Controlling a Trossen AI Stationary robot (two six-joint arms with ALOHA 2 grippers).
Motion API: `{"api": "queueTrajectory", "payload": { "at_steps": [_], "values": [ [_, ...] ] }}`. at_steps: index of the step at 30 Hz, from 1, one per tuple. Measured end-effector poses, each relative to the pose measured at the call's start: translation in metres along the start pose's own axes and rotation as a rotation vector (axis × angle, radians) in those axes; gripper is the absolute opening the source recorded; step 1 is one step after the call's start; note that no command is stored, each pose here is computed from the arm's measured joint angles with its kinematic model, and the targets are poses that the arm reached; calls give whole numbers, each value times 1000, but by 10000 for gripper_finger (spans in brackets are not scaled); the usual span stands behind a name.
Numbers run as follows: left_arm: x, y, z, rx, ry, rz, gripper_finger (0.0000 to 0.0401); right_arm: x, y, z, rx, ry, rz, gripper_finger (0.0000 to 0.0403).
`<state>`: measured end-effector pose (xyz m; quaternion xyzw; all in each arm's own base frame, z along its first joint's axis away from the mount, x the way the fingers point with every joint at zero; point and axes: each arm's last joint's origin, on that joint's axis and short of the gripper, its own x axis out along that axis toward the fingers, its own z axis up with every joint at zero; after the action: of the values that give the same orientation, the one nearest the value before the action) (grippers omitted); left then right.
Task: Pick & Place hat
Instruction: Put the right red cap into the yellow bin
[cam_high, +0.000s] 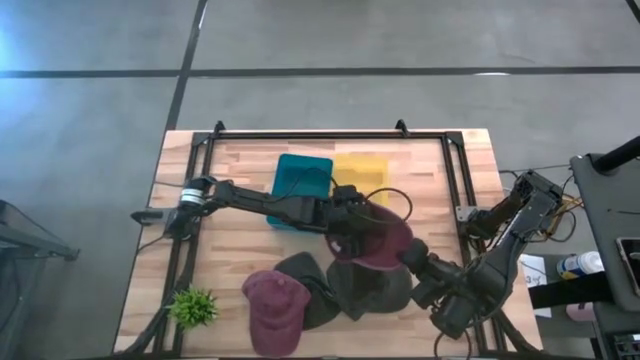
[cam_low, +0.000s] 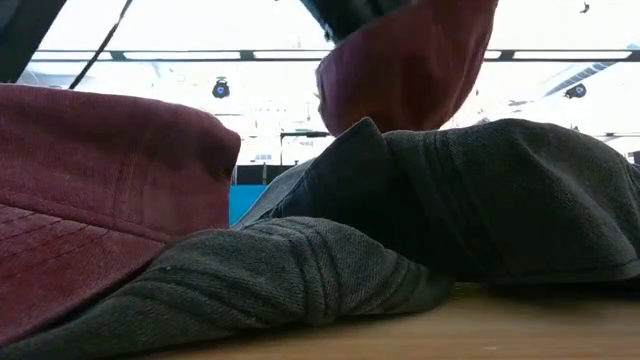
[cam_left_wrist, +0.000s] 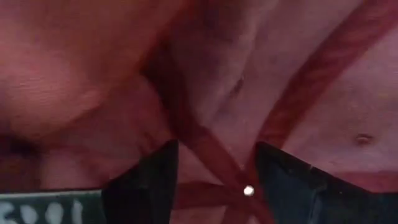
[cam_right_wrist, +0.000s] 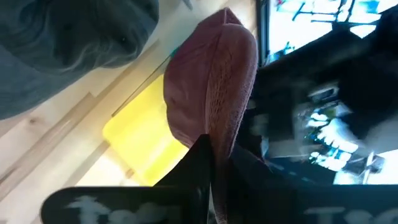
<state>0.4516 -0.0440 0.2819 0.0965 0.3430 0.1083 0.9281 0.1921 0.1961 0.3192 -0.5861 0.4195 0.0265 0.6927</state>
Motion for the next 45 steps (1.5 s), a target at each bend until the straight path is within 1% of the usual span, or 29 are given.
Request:
{"api": "queueTrajectory", "payload": {
  "at_steps": [5, 8, 11, 14, 16, 18, 22, 24, 26, 27, 29, 32, 35, 38, 45],
  "values": [
    [-62, 3, 25, -33, -146, -28, 206, 0, 2, -6, 40, 40, 25, 13],
    [-89, 5, 30, -49, -177, -44, 206, 0, 2, -6, 36, 43, 25, 13],
    [-115, 15, 26, -69, -129, 3, 206, 0, 2, -6, 18, 42, 26, 13],
    [-127, 32, 8, -73, 35, 94, 206, -1, 3, -6, -3, 36, 24, 13],
    [-123, 39, -7, -81, 148, 146, 206, -2, 4, -5, -26, 33, 19, 13],
    [-115, 44, -20, -90, 219, 160, 206, -3, 4, -5, -45, 29, 14, 13],
    [-101, 48, -40, -108, 293, 82, 206, -4, 3, -4, -76, 20, -3, 13],
    [-88, 44, -52, -115, 326, 42, 206, -6, 1, -3, -73, 12, -6, 13],
    [-77, 38, -61, -128, 327, 2, 206, -7, -1, -3, -62, 7, -7, 13],
    [-73, 35, -64, -137, 314, -28, 206, -7, -1, -3, -58, 6, -8, 13],
    [-67, 29, -64, -172, 244, -92, 206, -7, -1, -3, -59, 5, -8, 13],
    [-59, 23, -63, -221, 145, -143, 206, -6, 0, -1, -53, 8, -5, 13],
    [-59, 19, -50, -266, 22, -165, 206, -4, 3, 2, -54, 11, 19, 13],
    [-66, 19, -32, -263, -99, -210, 206, -2, 6, 6, -55, 17, 25, 13],
    [-55, 11, -22, -278, -205, -323, 206, 5, 6, 14, -34, 5, 11, 13]
  ]
}}
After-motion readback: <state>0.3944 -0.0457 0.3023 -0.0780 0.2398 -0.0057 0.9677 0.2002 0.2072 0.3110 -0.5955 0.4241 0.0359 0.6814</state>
